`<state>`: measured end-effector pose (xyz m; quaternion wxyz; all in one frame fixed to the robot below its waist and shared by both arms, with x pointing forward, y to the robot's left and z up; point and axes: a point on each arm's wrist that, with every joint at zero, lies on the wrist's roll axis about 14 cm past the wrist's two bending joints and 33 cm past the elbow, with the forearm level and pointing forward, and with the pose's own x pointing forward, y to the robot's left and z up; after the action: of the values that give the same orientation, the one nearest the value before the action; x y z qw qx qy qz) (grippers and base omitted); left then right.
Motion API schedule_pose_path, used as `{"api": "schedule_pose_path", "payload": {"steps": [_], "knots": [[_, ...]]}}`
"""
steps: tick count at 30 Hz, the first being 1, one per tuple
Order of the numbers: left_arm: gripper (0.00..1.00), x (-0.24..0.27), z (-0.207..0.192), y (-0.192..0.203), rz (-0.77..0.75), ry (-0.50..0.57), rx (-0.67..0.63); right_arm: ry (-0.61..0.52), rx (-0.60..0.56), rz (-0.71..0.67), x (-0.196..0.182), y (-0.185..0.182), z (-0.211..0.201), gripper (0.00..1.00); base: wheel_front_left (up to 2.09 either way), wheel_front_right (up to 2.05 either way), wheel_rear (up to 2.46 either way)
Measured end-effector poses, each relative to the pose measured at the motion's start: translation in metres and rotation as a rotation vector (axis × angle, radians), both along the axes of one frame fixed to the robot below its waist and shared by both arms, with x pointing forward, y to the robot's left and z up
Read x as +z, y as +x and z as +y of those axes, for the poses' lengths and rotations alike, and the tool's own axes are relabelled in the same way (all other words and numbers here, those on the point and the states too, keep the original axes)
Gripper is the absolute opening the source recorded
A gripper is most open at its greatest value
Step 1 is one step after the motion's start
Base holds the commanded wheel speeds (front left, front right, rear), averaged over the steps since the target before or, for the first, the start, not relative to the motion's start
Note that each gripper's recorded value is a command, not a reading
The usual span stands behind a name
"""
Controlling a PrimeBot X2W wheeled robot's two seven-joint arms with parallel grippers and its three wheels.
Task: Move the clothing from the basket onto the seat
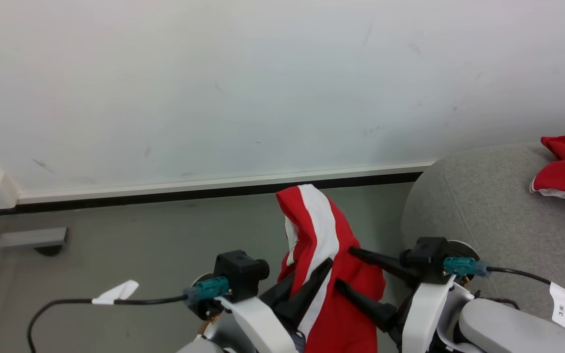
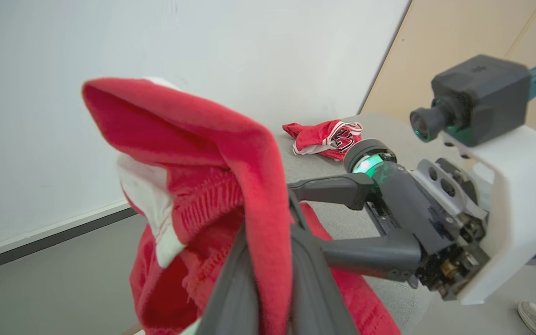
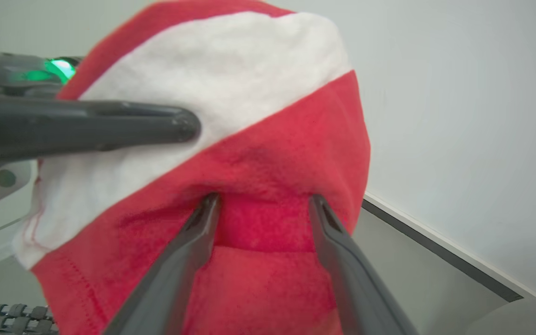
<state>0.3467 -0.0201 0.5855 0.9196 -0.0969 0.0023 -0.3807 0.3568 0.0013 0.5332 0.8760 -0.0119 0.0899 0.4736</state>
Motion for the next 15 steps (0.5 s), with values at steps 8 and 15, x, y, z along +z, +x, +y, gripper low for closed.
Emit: {"api": "schedule_pose_path", "payload": {"steps": [8, 15], "knots": [[0.0, 0.002, -0.006, -0.002, 0.018, -0.023, -0.031, 0.056, 0.061, 0.077, 0.003, -0.018, 0.021, 0.0, 0.0, 0.0, 0.0], [0.0, 0.001, -0.005, 0.001, 0.021, -0.02, -0.027, 0.077, 0.037, 0.072, 0.002, -0.017, 0.013, 0.0, 0.0, 0.0, 0.0]]}}
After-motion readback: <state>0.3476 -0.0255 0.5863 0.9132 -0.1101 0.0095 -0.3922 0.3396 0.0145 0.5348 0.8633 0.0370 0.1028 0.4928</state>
